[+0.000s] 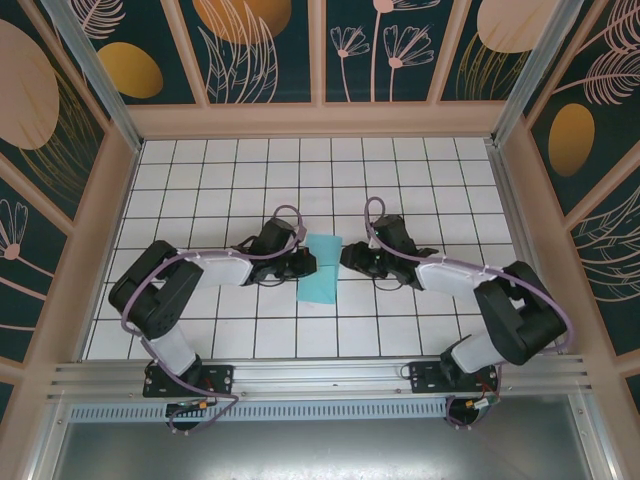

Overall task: Fold a paper plane with a square sheet of paper (pick it up from the middle)
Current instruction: Turn over the paper at the center of the table.

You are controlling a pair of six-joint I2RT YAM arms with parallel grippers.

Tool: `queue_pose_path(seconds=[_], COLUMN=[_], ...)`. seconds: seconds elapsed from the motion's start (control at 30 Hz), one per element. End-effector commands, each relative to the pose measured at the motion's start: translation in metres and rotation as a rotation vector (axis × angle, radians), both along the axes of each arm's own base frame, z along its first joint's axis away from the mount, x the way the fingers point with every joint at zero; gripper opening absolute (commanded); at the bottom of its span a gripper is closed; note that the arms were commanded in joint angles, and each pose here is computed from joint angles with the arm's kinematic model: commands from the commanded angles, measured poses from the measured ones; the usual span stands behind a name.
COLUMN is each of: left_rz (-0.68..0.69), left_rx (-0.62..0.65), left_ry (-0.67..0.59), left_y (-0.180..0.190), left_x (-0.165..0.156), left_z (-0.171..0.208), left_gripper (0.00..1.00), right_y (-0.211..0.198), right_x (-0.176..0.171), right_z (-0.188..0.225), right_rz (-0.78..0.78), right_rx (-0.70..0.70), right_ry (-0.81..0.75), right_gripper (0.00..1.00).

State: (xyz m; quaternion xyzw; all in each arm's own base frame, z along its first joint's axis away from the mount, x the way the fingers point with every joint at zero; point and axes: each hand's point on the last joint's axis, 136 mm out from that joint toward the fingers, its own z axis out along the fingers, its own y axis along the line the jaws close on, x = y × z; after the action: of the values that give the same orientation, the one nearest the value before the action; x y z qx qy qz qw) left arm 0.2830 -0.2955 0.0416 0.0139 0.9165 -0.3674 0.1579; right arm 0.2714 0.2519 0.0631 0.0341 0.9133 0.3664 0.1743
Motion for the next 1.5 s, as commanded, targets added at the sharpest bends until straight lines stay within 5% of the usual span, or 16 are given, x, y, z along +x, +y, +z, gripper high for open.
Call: queue_pose_path(seconds=[0.0,0.43,0.77,1.47], left_rz=[0.043,0.172,0.209,0.138], left_rx=[-0.026,-0.080,-0.123,-0.143], left_ry=[-0.045,-0.024,0.023,0.066], left_y=[0.004,0.021,0.020,0.003], left_x=[0.004,-0.004,-0.007,-0.006], left_z=[0.022,0.026,0.022,0.006], left_gripper=[0.18,0.34,0.36,0.41], right_y=[0.018,0.038,0.038,0.014], right_x=[0.005,0.006,0.008,0.005], right_z=[0.012,-0.003,-0.010,-0.011], right_rz=[0.088,0.179,0.168,0.089], right_rx=[0.073,0.128,0.150,0.159], right_ry=[-0.049,-0.008,0.005,-0.001], right_gripper=[0.40,0.37,0.08,0.07])
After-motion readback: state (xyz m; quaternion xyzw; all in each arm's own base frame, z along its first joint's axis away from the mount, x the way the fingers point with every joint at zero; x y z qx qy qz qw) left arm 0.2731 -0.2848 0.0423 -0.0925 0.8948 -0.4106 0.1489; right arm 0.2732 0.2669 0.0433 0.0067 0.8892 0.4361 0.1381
